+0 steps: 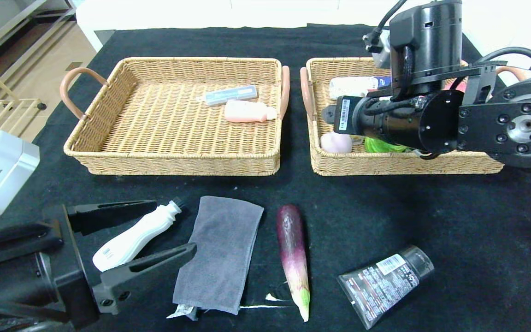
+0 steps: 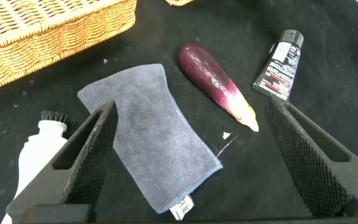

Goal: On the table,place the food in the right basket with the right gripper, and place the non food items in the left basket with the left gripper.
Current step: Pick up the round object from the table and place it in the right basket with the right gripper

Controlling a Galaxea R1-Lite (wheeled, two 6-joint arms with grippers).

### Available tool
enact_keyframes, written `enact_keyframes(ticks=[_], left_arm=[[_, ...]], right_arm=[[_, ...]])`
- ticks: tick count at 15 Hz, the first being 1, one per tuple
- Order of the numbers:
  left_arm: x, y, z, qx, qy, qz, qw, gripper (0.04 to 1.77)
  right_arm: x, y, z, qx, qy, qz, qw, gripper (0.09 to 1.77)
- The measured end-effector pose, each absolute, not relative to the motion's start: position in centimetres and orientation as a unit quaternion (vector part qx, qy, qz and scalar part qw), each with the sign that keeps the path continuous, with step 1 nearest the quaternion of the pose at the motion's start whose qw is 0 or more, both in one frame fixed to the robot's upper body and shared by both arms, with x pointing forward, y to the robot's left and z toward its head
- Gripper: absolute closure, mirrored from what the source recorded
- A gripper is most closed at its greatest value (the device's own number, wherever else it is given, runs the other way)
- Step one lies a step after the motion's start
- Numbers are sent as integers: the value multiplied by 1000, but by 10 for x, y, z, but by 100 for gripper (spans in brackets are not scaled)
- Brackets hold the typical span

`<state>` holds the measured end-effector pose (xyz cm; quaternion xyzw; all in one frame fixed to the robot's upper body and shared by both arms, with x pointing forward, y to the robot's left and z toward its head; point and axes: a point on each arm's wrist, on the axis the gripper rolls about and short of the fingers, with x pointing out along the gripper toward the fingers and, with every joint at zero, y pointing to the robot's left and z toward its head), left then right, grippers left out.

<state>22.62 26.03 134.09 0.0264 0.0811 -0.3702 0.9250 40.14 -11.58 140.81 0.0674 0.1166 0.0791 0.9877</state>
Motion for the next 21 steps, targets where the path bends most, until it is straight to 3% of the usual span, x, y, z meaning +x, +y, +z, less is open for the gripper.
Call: enact_keyframes(ticks=[6, 12, 17, 21], left_arm=[[226, 260, 1341, 26, 82, -370, 925, 9], [227, 260, 1339, 27, 86, -370, 924, 9], [228, 259, 1337, 28, 92, -371, 924, 9], [229, 259, 1336, 28, 95, -371, 923, 9]], right_arm=[[382, -126, 1411, 56, 156, 46, 985, 21], [341, -150, 1409, 99, 264, -10, 959, 18], [312, -170, 1404, 169, 346, -78, 920, 16], [288, -174, 1399, 217, 437, -65, 870, 16]])
